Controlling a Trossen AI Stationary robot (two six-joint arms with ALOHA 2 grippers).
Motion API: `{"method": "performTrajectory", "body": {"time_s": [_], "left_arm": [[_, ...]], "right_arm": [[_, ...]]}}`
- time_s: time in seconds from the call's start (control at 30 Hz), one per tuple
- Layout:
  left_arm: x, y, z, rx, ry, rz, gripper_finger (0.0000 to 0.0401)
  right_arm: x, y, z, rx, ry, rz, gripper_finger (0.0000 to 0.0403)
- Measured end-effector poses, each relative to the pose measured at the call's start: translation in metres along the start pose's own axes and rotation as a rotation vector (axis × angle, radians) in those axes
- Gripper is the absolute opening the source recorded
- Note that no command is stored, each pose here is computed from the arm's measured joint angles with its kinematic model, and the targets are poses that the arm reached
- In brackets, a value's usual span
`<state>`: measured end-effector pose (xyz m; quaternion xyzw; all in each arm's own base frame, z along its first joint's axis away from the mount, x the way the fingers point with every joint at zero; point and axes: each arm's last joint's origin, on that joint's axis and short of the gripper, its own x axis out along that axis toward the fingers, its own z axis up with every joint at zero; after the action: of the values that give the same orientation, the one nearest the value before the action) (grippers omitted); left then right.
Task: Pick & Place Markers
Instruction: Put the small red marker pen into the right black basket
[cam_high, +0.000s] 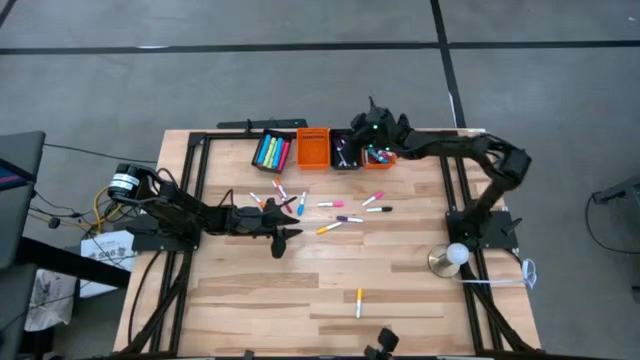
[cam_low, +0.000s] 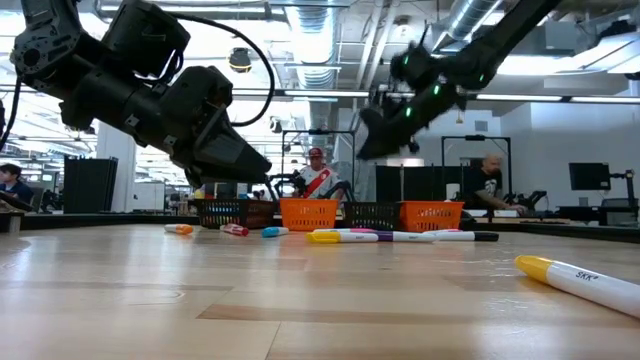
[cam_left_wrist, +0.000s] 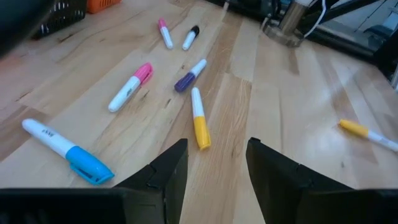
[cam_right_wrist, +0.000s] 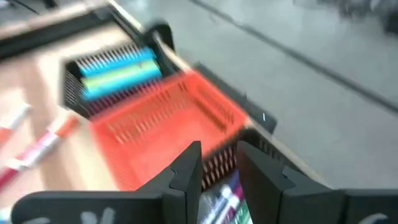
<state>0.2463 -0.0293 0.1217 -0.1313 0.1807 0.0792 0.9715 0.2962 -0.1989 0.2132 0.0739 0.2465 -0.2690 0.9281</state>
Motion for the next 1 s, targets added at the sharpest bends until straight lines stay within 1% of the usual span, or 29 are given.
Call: {"method": "performTrajectory", "body": {"time_s": [0.1, 0.2, 0.3, 0.37, 0.43, 0.53, 0.7, 0.83, 0.9, 1.0], "left_arm": [[0.000, 0.001, -0.004, 0.034, 0.038, 0.013, 0.0159], [-0.001, 0.004, -0.011, 0.089, 0.117, 0.039, 0.0159], [-0.002, 0.008, -0.018, 0.161, 0.181, 0.088, 0.0159], [-0.002, 0.011, -0.019, 0.214, 0.200, 0.113, 0.0159], [-0.002, 0.013, -0.019, 0.256, 0.208, 0.113, 0.0159], [-0.002, 0.015, -0.017, 0.304, 0.220, 0.075, 0.0159], [-0.009, 0.019, -0.005, 0.421, 0.206, 0.075, 0.0159], [-0.020, 0.029, 0.009, 0.536, 0.209, 0.109, 0.0159], [-0.024, 0.039, 0.015, 0.549, 0.218, 0.142, 0.0159], [-0.029, 0.055, 0.021, 0.515, 0.245, 0.179, 0.0159]], "right_arm": [[-0.027, 0.015, 0.018, -0.064, -0.061, 0.036, 0.0090], [-0.054, 0.037, 0.029, -0.131, -0.086, 0.093, 0.0090], [-0.081, 0.059, 0.034, -0.215, -0.085, 0.161, 0.0090], [-0.099, 0.073, 0.035, -0.261, -0.085, 0.209, 0.0090], [-0.117, 0.086, 0.035, -0.305, -0.090, 0.256, 0.0090], [-0.143, 0.099, 0.035, -0.372, -0.109, 0.319, 0.0090], [-0.178, 0.110, 0.032, -0.467, -0.131, 0.391, 0.0090], [-0.195, 0.110, 0.027, -0.507, -0.114, 0.423, 0.0090], [-0.200, 0.111, 0.024, -0.516, -0.101, 0.434, 0.0090], [-0.202, 0.111, 0.021, -0.526, -0.067, 0.441, 0.0090]]}}
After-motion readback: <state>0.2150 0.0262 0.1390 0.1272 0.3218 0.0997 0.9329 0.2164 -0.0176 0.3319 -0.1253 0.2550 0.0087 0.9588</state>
